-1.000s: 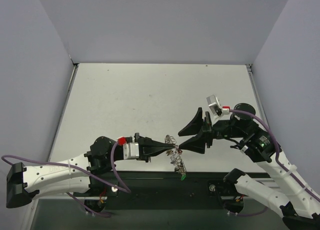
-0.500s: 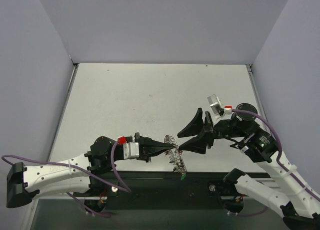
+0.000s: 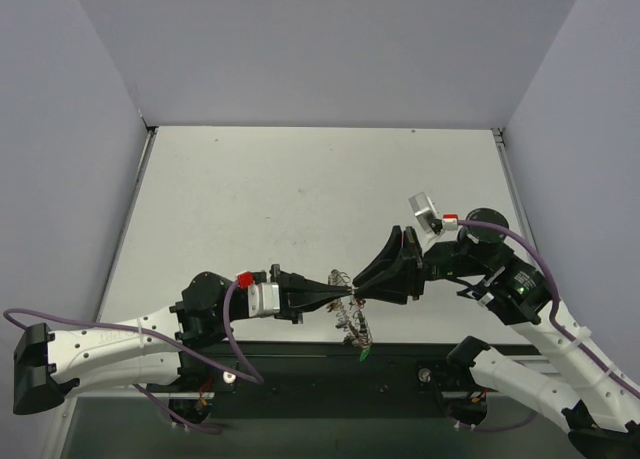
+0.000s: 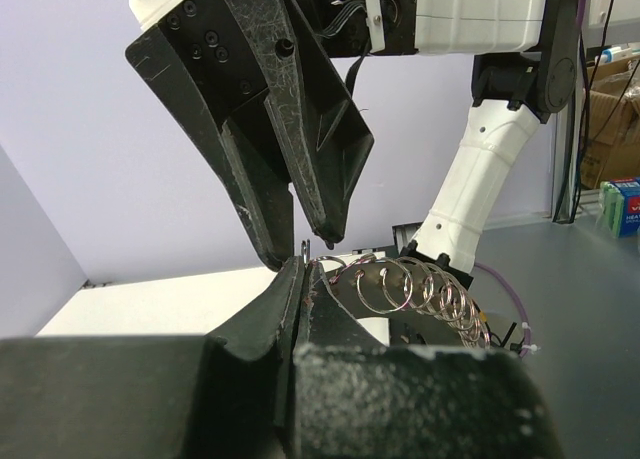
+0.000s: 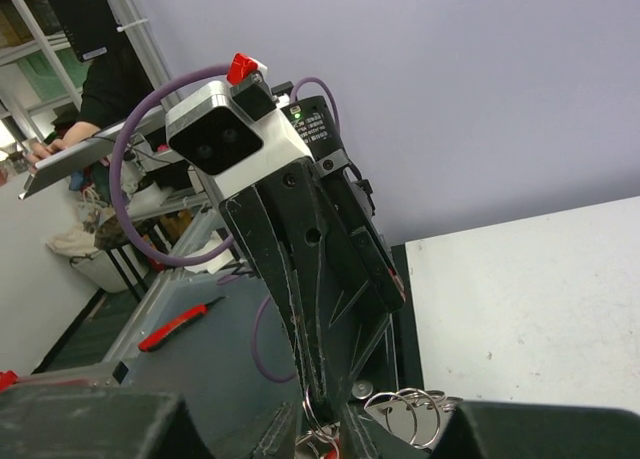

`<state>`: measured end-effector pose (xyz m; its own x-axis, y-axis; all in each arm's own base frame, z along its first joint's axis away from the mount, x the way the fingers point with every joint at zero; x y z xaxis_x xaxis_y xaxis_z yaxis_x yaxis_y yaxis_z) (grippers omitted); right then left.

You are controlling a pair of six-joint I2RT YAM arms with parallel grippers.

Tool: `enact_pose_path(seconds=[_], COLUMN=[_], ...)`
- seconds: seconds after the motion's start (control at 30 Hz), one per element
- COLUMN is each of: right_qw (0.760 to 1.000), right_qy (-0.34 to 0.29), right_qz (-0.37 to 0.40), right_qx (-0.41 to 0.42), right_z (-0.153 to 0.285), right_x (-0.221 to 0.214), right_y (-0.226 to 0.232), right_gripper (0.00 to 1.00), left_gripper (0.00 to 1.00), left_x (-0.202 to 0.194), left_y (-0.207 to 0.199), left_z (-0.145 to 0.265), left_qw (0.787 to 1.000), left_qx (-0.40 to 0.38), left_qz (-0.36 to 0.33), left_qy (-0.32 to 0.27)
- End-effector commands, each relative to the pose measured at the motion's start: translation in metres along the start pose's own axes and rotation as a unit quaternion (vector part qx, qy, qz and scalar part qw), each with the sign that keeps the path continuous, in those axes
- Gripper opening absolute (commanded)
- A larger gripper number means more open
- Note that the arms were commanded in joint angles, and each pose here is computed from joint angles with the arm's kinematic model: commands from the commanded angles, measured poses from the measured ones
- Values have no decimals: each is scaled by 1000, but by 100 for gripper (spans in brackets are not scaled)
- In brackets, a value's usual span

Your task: Put the keys on the keyring

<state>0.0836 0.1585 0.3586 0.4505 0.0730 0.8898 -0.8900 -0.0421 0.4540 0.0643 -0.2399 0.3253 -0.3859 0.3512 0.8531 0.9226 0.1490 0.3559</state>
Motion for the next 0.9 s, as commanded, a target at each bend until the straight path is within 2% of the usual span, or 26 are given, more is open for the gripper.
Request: enact_pose_path(seconds=[0.0, 0.1, 0.2, 0.3, 0.6, 0.73, 0.87], right_qw=[999, 1000, 1000, 1000, 1000, 1000, 1000], right_qy=[-13, -11, -10, -11, -4, -5, -2], right_qz=[29, 26, 23, 26, 17, 18, 17], right_qx=[16, 14, 10, 8, -1, -5, -3], right_z=[-2, -4, -5, -5, -4, -4, -4], right_x=[4, 3, 2, 3, 2, 1, -1], right_y=[2, 1, -1, -1, -1, -1, -1], right_gripper=[21, 18, 11, 0, 0, 23, 27], left_gripper=[0, 0, 0, 0, 0, 0, 0], left_x=[28, 28, 27, 26, 25, 27, 27], left_y=[10, 10, 9, 10, 9, 10, 10], left_z=[-5, -5, -6, -6, -8, -8, -7], left_qw=[998, 998, 998, 998, 998, 998, 998], left_qx=[25, 25, 24, 24, 23, 26, 26], left_qz=[-17, -17, -15, -15, -14, -15, -15], left_qy=[-63, -64, -63, -62, -61, -64, -61])
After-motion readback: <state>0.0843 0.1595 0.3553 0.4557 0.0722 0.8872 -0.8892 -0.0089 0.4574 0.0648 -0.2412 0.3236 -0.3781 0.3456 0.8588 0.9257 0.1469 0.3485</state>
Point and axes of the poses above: each gripper's point midway between its finger pads, its own z axis back along the fingers, its own y axis along the line the jaws close on, x = y × z, the point moved 10 cm from there along z, back along the fingers, and after that the axes turned 10 degrees about -z, right-handed, at the moved point
